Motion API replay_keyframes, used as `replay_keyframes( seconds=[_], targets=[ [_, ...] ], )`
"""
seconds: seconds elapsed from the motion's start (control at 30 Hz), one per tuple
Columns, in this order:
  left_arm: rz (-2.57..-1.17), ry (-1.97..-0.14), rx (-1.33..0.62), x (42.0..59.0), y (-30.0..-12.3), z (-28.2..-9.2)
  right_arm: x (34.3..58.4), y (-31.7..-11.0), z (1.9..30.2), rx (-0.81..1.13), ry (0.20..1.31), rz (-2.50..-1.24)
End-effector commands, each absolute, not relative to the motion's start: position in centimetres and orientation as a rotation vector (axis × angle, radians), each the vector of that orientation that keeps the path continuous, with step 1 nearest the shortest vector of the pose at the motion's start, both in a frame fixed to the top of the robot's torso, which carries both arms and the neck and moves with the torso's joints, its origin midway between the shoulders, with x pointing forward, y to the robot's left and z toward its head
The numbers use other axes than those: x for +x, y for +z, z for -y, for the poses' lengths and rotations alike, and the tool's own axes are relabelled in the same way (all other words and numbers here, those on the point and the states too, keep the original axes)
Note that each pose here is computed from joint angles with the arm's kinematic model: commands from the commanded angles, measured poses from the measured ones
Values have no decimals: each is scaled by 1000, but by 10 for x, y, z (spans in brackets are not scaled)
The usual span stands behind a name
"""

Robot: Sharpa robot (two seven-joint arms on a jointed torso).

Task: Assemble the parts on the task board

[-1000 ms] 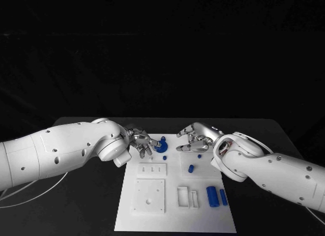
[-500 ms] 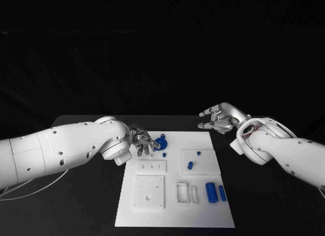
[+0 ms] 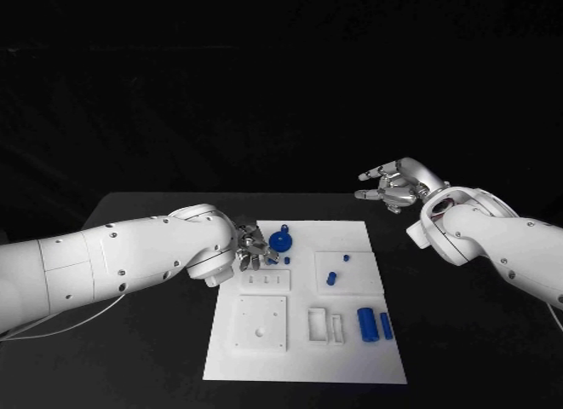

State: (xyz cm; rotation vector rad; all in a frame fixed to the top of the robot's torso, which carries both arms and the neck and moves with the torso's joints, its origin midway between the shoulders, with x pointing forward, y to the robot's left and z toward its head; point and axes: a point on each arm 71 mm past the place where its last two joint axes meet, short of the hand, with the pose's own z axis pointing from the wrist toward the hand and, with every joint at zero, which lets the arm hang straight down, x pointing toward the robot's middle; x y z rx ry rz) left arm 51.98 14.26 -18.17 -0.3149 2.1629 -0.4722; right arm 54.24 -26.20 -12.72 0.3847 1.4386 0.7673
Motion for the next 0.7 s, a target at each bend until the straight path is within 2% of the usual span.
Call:
replay_keyframes(
  seconds=[0.03,0.7],
  targets=[
    [-2167,-441,-308,519,-184,-142,543,-126,261,394,795,-1428],
    [-2197,-406,-323,516,-204,-145,544,-127,263,403,791,-1430]
  ],
)
